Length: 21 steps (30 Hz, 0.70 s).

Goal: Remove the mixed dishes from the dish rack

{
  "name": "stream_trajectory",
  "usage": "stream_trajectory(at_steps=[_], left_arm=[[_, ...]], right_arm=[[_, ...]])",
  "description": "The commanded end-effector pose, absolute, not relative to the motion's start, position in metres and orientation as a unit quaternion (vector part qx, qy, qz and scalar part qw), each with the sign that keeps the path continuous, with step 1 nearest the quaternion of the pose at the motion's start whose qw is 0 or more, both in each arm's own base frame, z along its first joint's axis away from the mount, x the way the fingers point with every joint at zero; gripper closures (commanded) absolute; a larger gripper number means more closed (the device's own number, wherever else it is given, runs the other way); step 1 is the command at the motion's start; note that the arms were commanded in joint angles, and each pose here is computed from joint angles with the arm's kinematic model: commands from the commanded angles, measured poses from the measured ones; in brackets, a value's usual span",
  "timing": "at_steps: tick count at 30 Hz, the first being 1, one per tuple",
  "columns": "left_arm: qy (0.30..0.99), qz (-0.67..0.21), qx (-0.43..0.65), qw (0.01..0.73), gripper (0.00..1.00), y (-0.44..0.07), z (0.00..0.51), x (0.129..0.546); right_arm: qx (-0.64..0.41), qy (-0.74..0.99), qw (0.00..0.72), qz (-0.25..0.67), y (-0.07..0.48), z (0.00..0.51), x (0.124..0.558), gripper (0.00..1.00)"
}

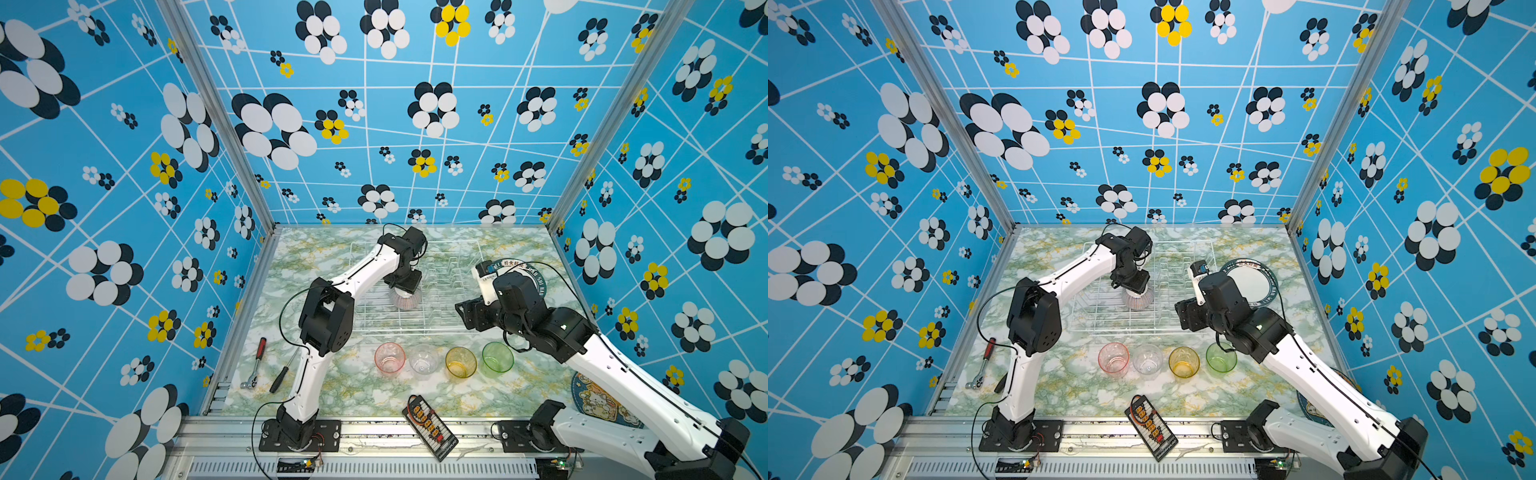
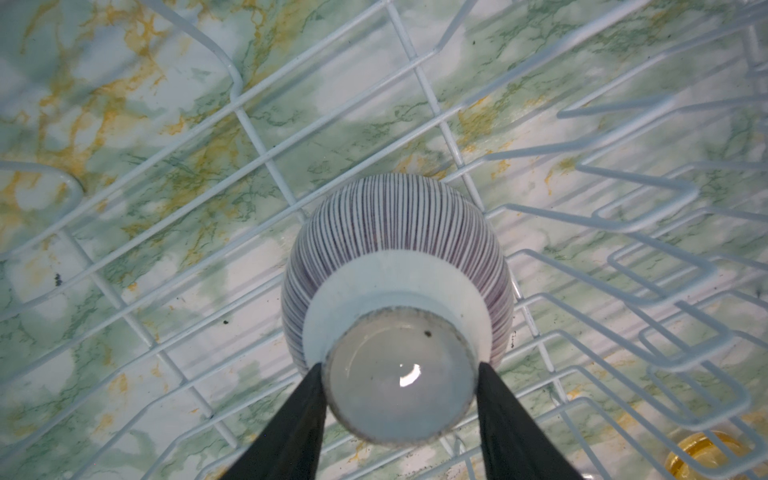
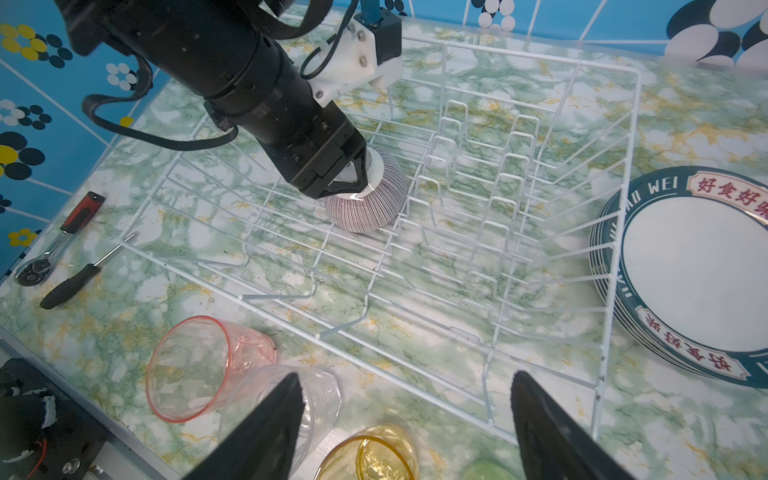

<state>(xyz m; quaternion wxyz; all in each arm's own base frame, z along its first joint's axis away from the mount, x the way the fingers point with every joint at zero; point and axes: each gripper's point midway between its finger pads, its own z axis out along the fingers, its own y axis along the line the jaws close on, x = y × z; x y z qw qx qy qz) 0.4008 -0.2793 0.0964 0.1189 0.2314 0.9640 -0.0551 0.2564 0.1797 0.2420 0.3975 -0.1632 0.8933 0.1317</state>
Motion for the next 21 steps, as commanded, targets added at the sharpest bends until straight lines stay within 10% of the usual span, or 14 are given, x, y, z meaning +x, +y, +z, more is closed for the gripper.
stream_trajectory(at_steps=[1,21], left_arm=[[0.965,-0.044,0.236,0.109,0.47,-0.275,0.093,0.402],[0.963,-0.091,0.210,0.140,0.54,-0.256,0.122,0.397]], right_arm=[[-0.159,0.893,0.398,0.139,0.180,0.239,0.258,0.19],[-0.156,0.896,0.368,0.193,0.206,0.218,0.261,0.20]])
